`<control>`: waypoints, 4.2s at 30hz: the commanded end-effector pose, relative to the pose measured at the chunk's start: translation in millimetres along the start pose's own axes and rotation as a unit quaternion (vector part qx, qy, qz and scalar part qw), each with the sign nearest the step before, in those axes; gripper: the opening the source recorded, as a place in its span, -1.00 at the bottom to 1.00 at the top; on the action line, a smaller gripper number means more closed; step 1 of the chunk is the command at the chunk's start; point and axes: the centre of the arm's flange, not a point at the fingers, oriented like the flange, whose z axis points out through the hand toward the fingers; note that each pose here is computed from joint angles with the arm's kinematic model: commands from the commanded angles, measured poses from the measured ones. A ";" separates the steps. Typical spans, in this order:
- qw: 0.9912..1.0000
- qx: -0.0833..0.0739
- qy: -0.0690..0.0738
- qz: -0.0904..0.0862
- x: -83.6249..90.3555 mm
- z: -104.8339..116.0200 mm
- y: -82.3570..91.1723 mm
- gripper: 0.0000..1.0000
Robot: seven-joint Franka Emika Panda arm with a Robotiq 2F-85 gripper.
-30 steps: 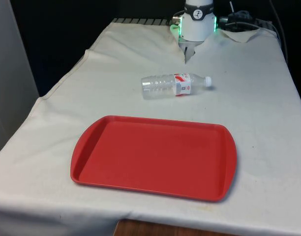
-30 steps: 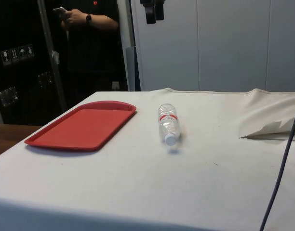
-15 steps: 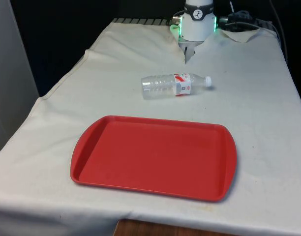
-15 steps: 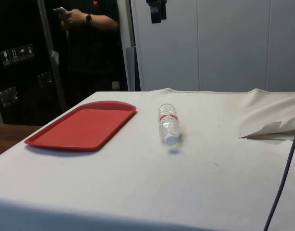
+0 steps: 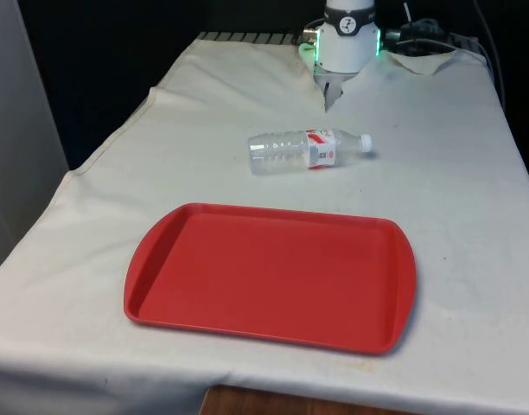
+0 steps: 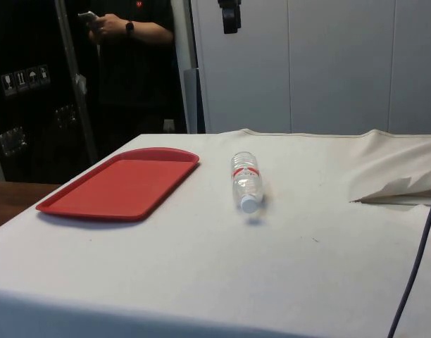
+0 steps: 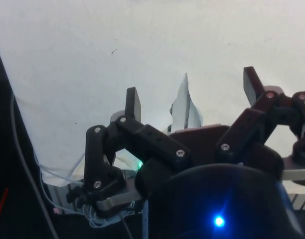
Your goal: Place the bottle upright on the tray.
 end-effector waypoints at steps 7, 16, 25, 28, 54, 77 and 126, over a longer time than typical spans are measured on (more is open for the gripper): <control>1.000 -0.001 -0.001 -0.021 0.1 0.4 -1.9 1.00; 0.998 -0.001 -0.003 -0.055 -1.0 6.5 -5.2 1.00; 0.996 -0.004 -0.002 -0.092 -2.3 19.5 -6.1 1.00; 0.995 -0.004 -0.002 -0.099 -2.6 21.9 -6.2 1.00; 0.982 -0.007 -0.007 -0.189 -6.7 44.3 -7.7 1.00; 0.962 -0.013 -0.008 -0.274 -7.7 52.7 -7.6 1.00; 0.899 -0.014 -0.014 -0.437 -9.8 58.9 -6.8 1.00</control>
